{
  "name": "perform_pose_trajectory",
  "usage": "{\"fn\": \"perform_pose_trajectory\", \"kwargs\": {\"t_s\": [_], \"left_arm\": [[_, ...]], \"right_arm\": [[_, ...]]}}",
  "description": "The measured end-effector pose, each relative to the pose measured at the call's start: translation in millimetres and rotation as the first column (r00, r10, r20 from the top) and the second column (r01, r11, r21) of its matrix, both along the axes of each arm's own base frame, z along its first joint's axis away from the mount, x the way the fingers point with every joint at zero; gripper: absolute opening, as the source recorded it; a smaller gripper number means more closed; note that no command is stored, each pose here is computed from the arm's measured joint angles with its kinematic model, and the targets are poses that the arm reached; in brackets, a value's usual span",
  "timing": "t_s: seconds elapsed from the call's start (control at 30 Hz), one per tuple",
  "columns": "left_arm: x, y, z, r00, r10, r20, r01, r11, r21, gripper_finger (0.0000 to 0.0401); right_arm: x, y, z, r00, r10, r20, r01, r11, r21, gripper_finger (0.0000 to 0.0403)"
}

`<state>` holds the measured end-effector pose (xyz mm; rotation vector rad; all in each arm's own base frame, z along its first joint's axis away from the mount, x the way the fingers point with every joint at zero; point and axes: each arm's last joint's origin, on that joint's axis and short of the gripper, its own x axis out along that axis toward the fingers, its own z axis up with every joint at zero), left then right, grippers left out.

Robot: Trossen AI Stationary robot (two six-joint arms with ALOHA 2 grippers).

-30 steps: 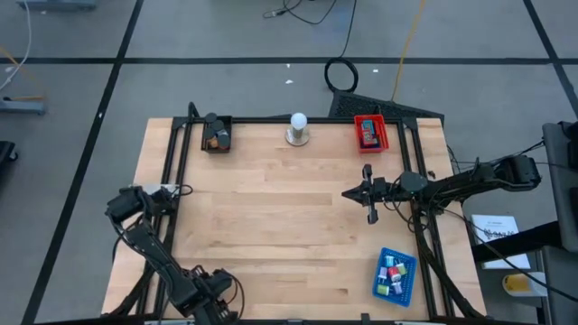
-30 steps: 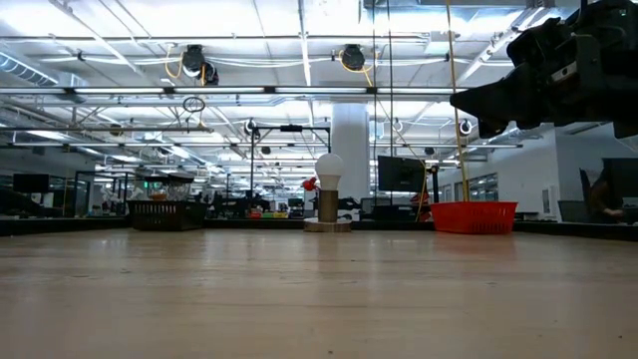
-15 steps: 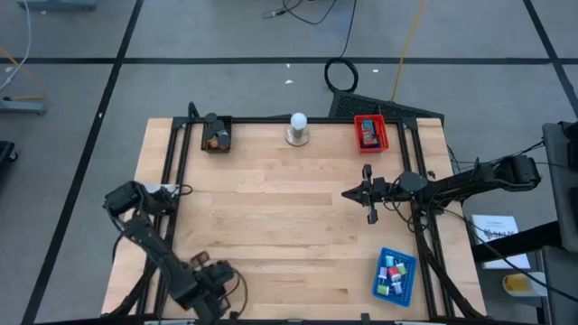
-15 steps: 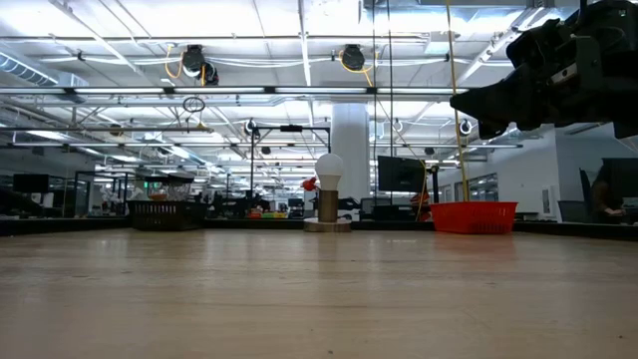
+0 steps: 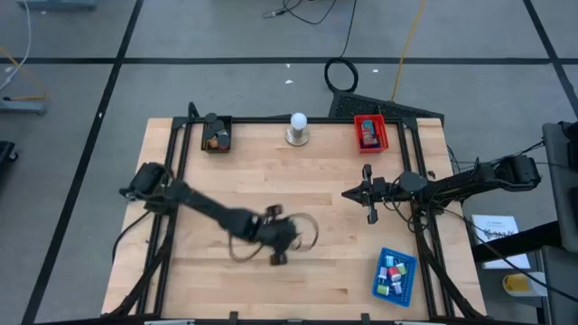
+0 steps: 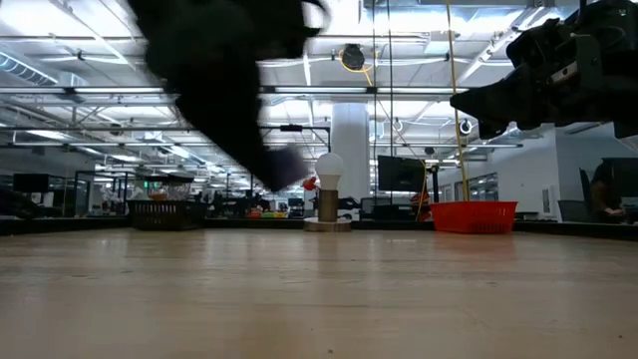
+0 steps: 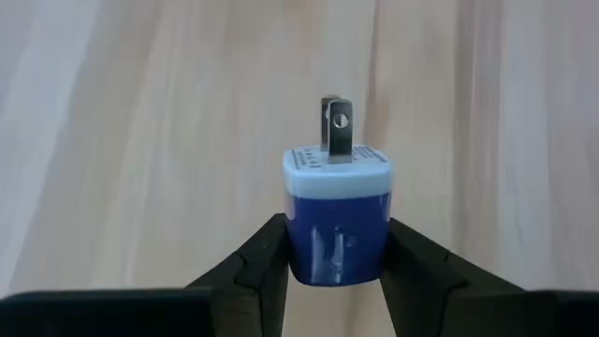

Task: Pick & Place Office items
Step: Put the violet charger adapter into the blue bin

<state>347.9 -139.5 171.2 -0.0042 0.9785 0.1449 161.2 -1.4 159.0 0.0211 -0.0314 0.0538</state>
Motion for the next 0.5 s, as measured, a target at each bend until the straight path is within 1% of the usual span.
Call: {"fn": "perform_pose_trajectory", "kwargs": {"t_s": [0.07,0.17,0.33,0.5], "left_arm": [[19,19,0,0.996,-0.059,0.074,0.060,0.998,-0.024,0.0134],[39,41,-5,0.983,-0.116,0.142,0.124,0.991,-0.049,0.0134],[51,65,-26,0.987,-0.137,0.083,0.140,0.990,-0.028,0.0134],[58,73,-37,0.989,-0.142,0.036,0.143,0.988,-0.049,0.0134]], "right_arm": [[0,0,0,1.000,0.000,-0.001,0.000,1.000,0.003,0.0001],[0,0,0,1.000,0.001,-0.001,-0.001,1.000,0.010,0.0001],[0,0,0,1.000,0.003,-0.006,-0.003,1.000,0.010,0.0001],[0,0,-1,1.000,0.000,-0.009,0.000,1.000,0.002,0.0001]]}}
